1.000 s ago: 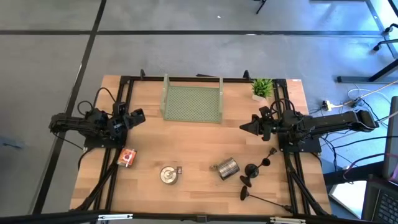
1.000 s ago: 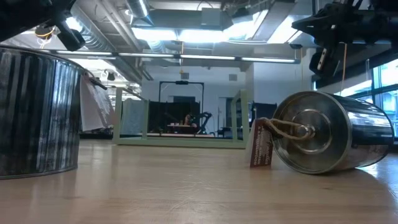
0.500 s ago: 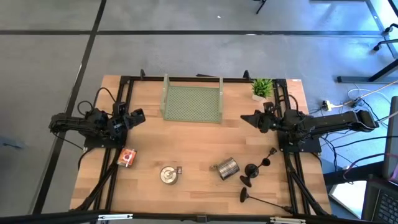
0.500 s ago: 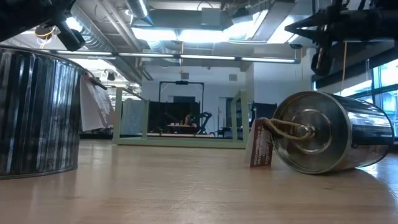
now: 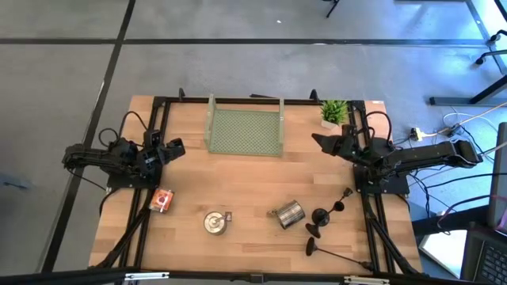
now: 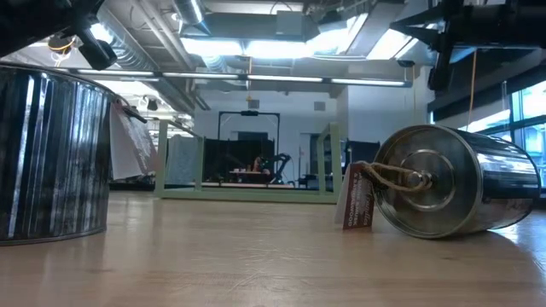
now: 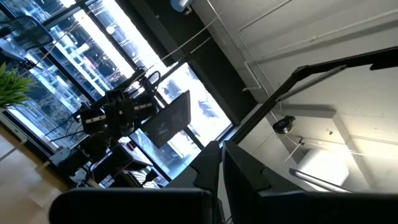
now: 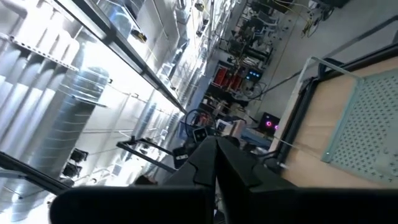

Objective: Pick & Place candle stick holders
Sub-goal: Prepare the shelf

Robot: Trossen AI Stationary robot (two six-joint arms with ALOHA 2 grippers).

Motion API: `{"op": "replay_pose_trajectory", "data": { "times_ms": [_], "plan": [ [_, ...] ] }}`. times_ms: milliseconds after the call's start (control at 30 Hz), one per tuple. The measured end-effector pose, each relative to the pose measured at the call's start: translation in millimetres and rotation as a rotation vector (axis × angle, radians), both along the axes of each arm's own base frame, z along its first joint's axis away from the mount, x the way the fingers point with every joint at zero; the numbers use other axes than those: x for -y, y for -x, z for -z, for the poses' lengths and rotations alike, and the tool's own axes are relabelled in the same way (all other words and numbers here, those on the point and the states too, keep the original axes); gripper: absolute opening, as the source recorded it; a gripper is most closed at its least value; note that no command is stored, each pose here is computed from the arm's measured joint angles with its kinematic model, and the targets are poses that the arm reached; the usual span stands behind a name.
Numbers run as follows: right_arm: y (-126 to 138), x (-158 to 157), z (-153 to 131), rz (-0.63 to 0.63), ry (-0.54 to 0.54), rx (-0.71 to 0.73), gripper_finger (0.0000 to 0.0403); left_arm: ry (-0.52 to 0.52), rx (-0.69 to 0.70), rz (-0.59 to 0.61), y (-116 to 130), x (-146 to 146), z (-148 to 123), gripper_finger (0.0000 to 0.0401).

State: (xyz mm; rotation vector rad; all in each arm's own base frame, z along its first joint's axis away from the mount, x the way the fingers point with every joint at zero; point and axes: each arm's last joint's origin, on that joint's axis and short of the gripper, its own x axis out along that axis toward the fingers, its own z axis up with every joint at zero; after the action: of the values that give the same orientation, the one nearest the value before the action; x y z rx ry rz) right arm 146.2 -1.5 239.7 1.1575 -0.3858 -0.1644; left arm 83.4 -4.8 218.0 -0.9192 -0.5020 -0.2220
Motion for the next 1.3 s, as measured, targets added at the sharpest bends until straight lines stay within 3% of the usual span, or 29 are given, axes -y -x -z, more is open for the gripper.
{"op": "replay_pose_trajectory", "data": {
  "times_ms": [133, 200, 267, 333, 400, 667, 767, 833, 1033, 1167, 1300],
  "plan": [
    [0, 0, -1, -0.007, -0.028, 0.017, 0.0014, 0.016, 0.011, -0.087, 1, -2, -1, 0.0015],
    [0, 0, -1, -0.021, -0.051, 0.025, 0.0014, 0.103, 0.023, -0.203, 2, -7, -2, 0.0016],
    [0, 0, -1, -0.027, -0.078, 0.035, 0.0014, 0.272, 0.064, -0.286, 5, -11, -4, 0.0015],
    [0, 0, -1, -0.028, -0.085, 0.045, 0.0014, 0.424, 0.122, -0.274, 7, -13, -5, 0.0015],
    [0, 0, -2, -0.019, -0.086, 0.047, 0.0014, 0.443, 0.152, -0.238, 9, -13, -7, 0.0015],
    [1, 1, -1, 0.036, -0.076, 0.033, 0.0014, 0.589, 0.321, -0.293, 20, -17, -18, 0.0015],
    [0, 1, 0, 0.038, -0.068, 0.023, 0.0014, 0.522, 0.337, -0.326, 25, -18, -28, 0.0015],
    [-1, 1, 1, 0.038, -0.065, 0.015, 0.0014, 0.435, 0.368, -0.281, 30, -16, -44, 0.0015],
    [-5, 1, 5, 0.040, -0.061, -0.015, 0.0014, 0.044, 0.399, -0.114, 40, -7, -109, 0.0015],
    [-8, 1, 8, 0.034, -0.080, -0.027, 0.0014, -0.200, 0.116, 0.009, 26, 0, -145, 0.0015],
    [-11, -1, 10, -0.021, -0.135, -0.026, 0.0014, -0.302, -0.317, 0.081, 10, 3, -158, 0.0015]
  ]
}}
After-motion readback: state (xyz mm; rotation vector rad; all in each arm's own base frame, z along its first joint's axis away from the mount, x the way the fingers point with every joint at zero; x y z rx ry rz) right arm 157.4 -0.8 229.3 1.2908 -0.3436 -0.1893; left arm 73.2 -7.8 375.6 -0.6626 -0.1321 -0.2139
